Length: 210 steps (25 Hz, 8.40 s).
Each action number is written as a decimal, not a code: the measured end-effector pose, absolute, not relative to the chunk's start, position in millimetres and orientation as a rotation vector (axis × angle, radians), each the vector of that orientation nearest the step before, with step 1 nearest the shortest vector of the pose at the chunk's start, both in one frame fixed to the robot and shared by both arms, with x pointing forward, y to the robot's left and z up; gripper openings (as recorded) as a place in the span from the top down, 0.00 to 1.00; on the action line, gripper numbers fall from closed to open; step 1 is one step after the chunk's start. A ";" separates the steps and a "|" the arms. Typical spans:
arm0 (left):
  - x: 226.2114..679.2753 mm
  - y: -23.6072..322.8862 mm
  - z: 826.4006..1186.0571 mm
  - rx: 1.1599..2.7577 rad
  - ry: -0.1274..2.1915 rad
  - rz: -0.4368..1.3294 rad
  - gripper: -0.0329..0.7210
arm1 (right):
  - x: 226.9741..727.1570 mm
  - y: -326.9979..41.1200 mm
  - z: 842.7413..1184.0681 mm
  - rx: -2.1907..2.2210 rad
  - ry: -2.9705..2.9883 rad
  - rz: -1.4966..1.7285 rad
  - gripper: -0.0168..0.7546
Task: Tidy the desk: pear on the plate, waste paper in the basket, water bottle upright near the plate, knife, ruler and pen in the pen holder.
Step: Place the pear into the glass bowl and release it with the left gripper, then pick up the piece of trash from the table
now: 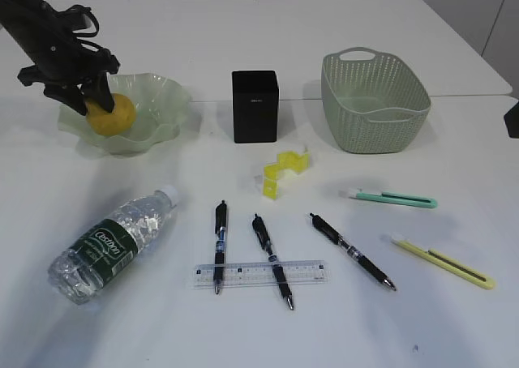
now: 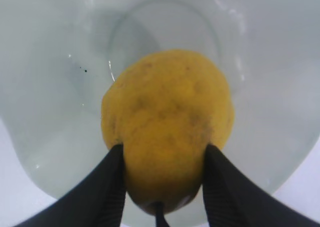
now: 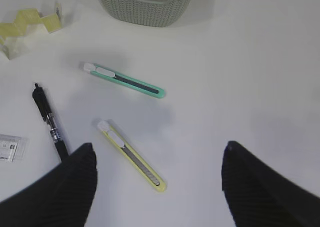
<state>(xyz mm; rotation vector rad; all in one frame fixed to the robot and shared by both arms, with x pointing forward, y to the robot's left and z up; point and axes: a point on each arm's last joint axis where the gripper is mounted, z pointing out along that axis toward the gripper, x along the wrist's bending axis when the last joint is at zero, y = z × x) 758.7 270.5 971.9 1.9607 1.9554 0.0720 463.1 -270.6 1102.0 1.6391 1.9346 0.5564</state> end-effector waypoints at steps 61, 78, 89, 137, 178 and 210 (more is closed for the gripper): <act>761.0 269.6 950.5 1.976 1.983 0.016 0.53 | 463.3 -270.5 1102.1 1.638 1.934 0.558 0.23; 761.2 269.2 949.4 1.971 1.982 0.009 0.50 | 463.9 -270.3 1102.5 1.633 1.930 0.566 0.23; 762.8 267.6 949.0 1.949 1.973 0.004 0.48 | 464.1 -270.2 1102.7 1.631 1.928 0.570 0.23; 773.1 280.5 1055.3 1.878 1.792 0.474 0.45 | 467.4 -270.8 1105.6 1.582 1.904 0.588 0.23; 627.4 294.0 1295.4 1.521 1.561 0.933 0.52 | 468.8 -271.8 1107.0 1.551 1.894 0.584 0.23; 621.8 296.6 1223.5 1.760 1.794 0.746 0.56 | 469.1 -271.6 1107.2 1.548 1.892 0.588 0.23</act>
